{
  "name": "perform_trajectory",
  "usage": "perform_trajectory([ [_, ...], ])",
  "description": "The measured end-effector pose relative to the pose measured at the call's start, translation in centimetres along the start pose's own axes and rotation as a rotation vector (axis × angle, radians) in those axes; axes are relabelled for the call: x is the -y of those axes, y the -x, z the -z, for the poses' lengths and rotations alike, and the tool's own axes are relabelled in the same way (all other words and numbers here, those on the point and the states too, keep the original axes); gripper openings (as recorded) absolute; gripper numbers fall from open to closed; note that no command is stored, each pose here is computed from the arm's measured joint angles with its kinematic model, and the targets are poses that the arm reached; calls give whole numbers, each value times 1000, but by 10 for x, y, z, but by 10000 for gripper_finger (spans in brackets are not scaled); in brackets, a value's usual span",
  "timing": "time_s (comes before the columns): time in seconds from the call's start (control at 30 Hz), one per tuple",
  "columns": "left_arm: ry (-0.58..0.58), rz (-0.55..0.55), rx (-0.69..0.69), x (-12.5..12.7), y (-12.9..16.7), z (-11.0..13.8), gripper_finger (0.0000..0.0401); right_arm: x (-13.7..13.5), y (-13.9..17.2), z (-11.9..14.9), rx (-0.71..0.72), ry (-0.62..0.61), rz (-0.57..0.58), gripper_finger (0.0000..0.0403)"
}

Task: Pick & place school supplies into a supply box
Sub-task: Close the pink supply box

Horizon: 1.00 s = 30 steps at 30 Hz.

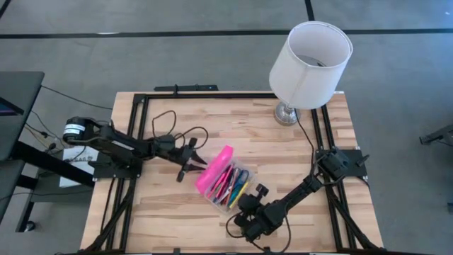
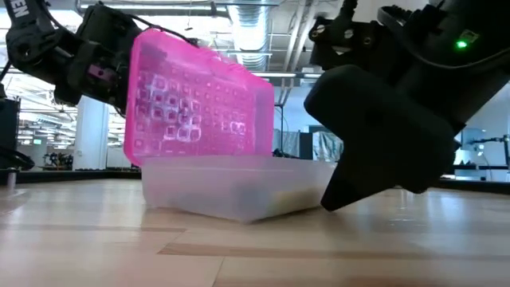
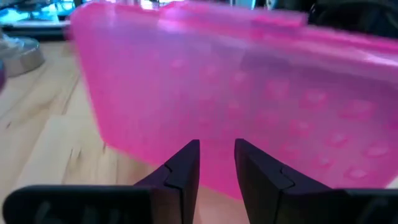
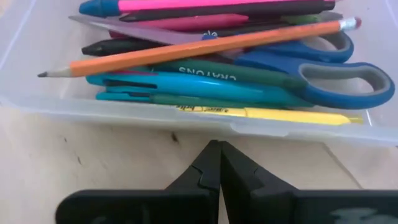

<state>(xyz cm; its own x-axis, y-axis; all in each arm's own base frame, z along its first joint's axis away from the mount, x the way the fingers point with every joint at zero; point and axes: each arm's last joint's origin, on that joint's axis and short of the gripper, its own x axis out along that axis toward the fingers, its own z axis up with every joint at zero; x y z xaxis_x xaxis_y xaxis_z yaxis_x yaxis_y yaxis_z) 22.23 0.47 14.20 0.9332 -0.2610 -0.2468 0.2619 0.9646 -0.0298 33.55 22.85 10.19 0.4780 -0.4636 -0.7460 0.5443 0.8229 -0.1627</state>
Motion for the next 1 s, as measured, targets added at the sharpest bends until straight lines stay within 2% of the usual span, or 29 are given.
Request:
perform_trajectory([
  [0.7, -7, -1, 7, 4, -1, -1, 96, -1, -4, -6, 5, 38, -23, 0],
  [1.0, -20, 41, 38, 7, -2, -4, 96, -1, -5, -7, 4, 35, -21, 0],
])
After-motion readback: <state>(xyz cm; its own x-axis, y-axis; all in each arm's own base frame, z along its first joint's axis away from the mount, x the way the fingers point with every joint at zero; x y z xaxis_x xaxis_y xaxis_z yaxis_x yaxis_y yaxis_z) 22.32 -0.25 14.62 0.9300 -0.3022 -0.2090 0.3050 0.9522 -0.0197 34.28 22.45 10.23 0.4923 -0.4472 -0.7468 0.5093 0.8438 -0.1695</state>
